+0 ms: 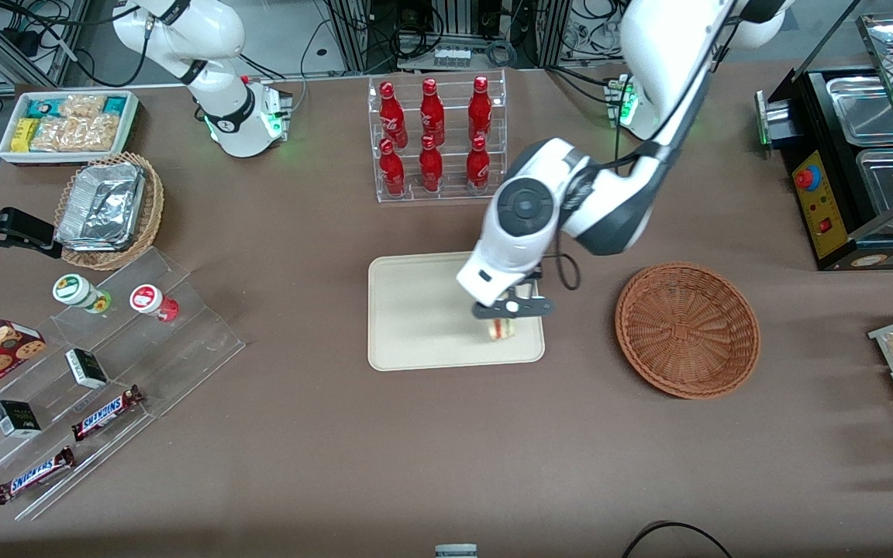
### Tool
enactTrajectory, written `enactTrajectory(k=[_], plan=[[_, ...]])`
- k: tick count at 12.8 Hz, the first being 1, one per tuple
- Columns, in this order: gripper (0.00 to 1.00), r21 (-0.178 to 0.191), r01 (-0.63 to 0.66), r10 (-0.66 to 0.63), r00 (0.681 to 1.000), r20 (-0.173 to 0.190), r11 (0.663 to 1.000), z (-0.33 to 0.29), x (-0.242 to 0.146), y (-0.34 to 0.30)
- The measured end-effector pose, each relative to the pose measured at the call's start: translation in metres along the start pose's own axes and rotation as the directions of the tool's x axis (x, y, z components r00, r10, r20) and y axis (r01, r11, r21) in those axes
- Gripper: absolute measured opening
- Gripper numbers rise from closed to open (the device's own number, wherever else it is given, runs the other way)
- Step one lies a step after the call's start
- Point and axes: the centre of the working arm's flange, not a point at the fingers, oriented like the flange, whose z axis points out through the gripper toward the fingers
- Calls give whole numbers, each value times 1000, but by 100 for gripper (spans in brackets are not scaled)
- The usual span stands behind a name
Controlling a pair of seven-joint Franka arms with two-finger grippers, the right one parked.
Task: Place sandwich from basket to tray
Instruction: 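Carry the held sandwich with the left gripper over the cream tray, then lower the sandwich onto the tray and open the left gripper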
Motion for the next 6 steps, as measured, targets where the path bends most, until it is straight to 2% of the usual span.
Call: enactTrajectory(k=[1, 4, 6], plan=[[15, 5, -13, 13, 1000, 6, 1000, 16, -11, 17], [15, -32, -25, 24, 999, -30, 999, 58, -29, 56], [15, -14, -32, 31, 999, -24, 999, 85, -31, 61]])
